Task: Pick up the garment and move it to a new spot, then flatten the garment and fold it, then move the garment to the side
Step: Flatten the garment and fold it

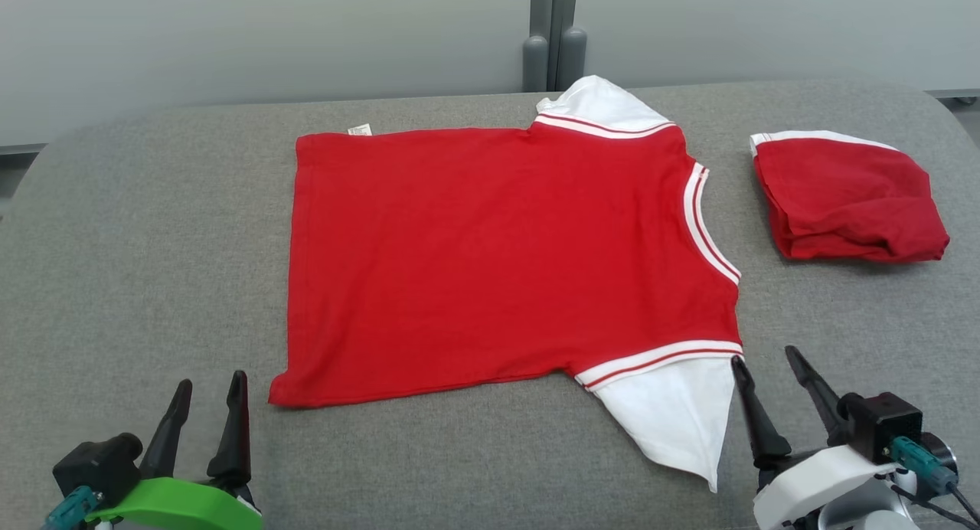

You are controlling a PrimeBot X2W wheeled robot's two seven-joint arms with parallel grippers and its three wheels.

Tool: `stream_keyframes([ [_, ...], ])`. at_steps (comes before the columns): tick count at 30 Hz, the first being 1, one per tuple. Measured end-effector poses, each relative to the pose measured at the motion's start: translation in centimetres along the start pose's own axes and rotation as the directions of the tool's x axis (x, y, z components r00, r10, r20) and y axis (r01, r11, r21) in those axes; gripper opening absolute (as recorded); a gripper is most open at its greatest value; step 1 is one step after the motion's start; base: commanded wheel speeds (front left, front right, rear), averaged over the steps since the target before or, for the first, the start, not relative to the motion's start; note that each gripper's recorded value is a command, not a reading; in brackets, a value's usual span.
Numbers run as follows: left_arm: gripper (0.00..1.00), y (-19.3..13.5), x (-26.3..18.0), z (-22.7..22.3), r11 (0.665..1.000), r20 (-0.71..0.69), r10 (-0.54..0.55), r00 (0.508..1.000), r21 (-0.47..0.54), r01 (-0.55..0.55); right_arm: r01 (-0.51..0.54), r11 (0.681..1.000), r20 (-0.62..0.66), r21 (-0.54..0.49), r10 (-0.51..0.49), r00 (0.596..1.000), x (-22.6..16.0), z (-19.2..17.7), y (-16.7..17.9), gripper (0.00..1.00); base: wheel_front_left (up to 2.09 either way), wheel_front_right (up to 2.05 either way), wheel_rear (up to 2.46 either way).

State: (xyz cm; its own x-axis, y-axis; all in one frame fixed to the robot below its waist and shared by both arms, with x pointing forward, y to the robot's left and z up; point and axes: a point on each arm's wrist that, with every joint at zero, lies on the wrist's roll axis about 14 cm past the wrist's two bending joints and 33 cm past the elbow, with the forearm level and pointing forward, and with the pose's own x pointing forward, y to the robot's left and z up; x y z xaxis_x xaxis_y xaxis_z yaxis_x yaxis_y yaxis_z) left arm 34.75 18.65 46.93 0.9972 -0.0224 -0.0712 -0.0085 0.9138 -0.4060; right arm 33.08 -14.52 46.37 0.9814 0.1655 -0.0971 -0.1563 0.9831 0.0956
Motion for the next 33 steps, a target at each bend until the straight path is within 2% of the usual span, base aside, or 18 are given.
stream_keyframes([
  [5, 1.0, -0.6, 0.0, -0.7, 1.0, -0.016, -0.017, 1.0, -0.008, 0.017, -0.085, 0.996, -0.004, -0.004, 0.085, 0.996, 0.2, -0.1, 1.7, 1.0, 0.0, 0.0, 0.0],
  [10, 1.0, -0.8, 0.0, -1.1, 1.0, -0.026, -0.024, 0.999, -0.009, 0.024, -0.109, 0.994, 0.004, -0.025, 0.109, 0.994, 0.2, 0.2, 1.5, 1.0, 0.0, 0.0, 0.0],
  [21, 1.0, -0.5, 0.1, -2.4, 0.999, -0.069, -0.031, 0.997, 0.014, 0.032, -0.013, 1.0, 0.026, -0.028, 0.014, 1.0, 0.2, 1.0, -1.9, 1.0, 0.0, 0.0, 0.0],
  [33, 1.0, -0.3, 0.4, -2.8, 0.999, -0.084, -0.037, 0.996, 0.03, 0.04, 0.017, 1.0, 0.034, -0.024, -0.016, 0.999, 0.1, 1.1, -2.6, 1.0, 0.0, 0.0, 0.0],
])
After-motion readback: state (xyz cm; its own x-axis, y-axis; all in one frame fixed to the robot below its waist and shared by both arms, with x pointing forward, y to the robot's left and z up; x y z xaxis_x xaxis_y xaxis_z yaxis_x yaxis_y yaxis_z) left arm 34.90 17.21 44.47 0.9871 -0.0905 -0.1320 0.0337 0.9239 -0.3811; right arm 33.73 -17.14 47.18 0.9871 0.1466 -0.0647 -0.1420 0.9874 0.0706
